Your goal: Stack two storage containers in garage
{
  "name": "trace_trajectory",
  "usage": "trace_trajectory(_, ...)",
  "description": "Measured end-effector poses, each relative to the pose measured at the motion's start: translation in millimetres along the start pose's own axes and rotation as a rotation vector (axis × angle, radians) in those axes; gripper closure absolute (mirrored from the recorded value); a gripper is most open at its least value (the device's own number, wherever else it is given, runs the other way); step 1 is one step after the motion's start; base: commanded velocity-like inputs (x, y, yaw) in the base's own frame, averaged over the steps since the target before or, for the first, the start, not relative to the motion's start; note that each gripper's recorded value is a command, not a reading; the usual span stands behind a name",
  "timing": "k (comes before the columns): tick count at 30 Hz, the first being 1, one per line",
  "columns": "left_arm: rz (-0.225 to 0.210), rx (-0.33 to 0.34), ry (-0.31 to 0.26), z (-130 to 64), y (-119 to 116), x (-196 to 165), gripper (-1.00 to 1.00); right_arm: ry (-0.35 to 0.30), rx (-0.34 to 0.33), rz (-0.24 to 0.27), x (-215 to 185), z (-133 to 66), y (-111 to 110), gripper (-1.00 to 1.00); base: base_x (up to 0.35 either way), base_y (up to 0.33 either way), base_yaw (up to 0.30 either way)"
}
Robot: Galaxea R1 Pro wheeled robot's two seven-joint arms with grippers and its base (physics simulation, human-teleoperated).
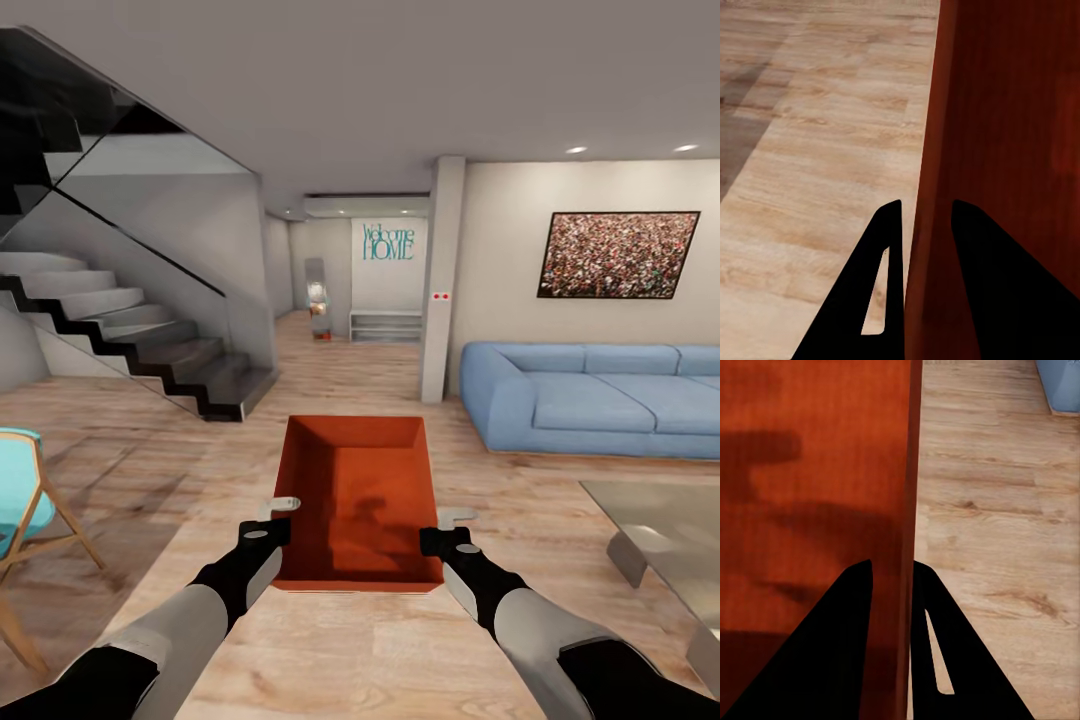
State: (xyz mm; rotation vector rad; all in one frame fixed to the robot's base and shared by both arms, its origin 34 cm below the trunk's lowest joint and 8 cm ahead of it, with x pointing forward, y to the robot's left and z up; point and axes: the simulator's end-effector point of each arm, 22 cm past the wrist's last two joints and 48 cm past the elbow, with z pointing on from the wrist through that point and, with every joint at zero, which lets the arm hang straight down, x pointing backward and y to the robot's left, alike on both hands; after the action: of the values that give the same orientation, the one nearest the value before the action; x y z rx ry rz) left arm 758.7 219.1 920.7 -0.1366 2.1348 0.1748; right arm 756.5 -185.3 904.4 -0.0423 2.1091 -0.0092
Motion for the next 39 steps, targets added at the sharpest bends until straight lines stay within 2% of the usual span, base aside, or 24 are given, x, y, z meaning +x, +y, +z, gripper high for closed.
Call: trace_trajectory(39,-0.001,0.002,-0.006,0.0,-0.4,-1.5,1.00,-0.005,0.001,0.001,-1.1,0.0,-0.3,1.00,0.322,0.000,0.000)
